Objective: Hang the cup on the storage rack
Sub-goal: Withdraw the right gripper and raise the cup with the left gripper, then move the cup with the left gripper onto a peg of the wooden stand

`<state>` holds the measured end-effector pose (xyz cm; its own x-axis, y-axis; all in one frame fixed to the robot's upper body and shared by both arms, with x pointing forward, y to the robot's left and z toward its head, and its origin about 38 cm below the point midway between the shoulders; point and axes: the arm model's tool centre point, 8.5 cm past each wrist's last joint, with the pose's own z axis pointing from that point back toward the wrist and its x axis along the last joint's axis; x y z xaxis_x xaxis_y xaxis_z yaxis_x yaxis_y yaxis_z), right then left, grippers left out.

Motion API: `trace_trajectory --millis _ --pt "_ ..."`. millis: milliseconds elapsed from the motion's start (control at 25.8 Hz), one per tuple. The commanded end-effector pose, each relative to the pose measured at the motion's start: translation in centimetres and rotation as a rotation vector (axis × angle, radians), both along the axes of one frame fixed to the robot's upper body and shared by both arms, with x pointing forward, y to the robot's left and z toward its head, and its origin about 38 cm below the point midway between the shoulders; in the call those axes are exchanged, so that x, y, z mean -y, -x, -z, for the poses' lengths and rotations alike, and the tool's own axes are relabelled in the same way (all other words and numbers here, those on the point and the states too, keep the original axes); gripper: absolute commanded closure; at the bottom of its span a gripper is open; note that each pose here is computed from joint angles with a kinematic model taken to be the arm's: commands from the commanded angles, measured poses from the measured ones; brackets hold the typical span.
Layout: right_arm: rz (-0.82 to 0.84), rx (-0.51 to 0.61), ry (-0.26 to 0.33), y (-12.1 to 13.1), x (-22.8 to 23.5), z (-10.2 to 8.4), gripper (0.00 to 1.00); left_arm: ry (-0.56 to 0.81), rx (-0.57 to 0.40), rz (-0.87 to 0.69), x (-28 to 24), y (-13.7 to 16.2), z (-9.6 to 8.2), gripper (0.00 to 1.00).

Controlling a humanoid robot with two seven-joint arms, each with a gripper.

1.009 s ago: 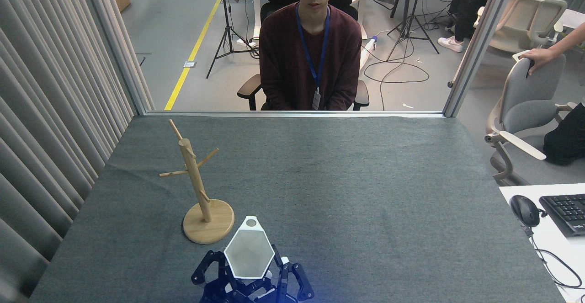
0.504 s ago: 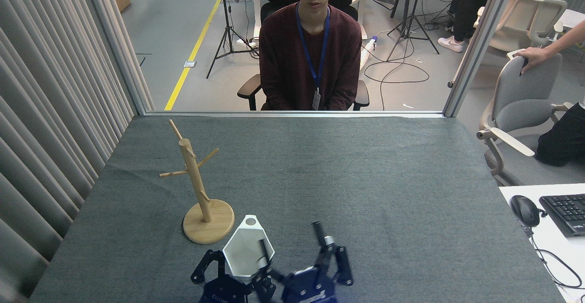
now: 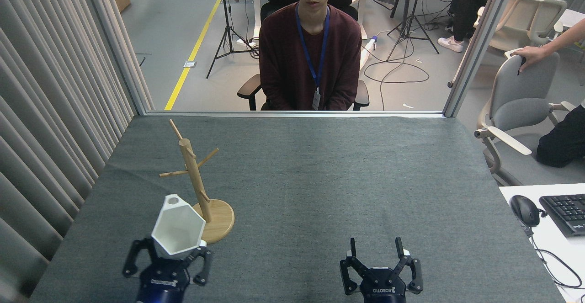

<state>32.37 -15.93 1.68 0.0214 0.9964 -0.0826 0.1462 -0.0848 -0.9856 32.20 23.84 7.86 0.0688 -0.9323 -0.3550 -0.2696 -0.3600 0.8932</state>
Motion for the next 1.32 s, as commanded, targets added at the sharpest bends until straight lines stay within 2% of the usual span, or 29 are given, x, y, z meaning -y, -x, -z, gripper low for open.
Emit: trace_trajectory --millis 0,233,466,582,853,970,1280 --pt "0.008 -0.011 0.003 0.2 0.2 0.3 0.01 -0.149 0.044 -0.119 -3.9 -2.1 -0.9 0.48" --pt "0.006 -0.004 -0.001 -0.3 0.1 -0.1 0.01 -0.316 0.061 -0.121 -5.6 -5.3 -0.8 0.47" --pt "0.006 -0.001 0.001 -0.4 0.5 -0.1 0.01 -0.375 0.025 -0.162 -6.0 -7.6 0.6 0.47" --pt "0.012 -0.005 -0.024 -0.4 0.7 -0.1 0.01 -0.385 0.012 -0.193 -6.4 -8.2 1.3 0.47" --pt "0.013 -0.005 -0.03 -0.5 0.6 -0.1 0.01 -0.397 0.007 -0.199 -6.5 -8.8 1.5 0.47" --pt "0.013 -0.004 -0.032 -0.5 0.6 -0.1 0.01 -0.436 -0.005 -0.193 -5.6 -8.8 2.3 0.47" --pt "0.034 -0.008 -0.033 -0.5 1.4 0.1 0.01 -0.446 0.014 -0.181 -3.3 -9.9 1.9 0.47"
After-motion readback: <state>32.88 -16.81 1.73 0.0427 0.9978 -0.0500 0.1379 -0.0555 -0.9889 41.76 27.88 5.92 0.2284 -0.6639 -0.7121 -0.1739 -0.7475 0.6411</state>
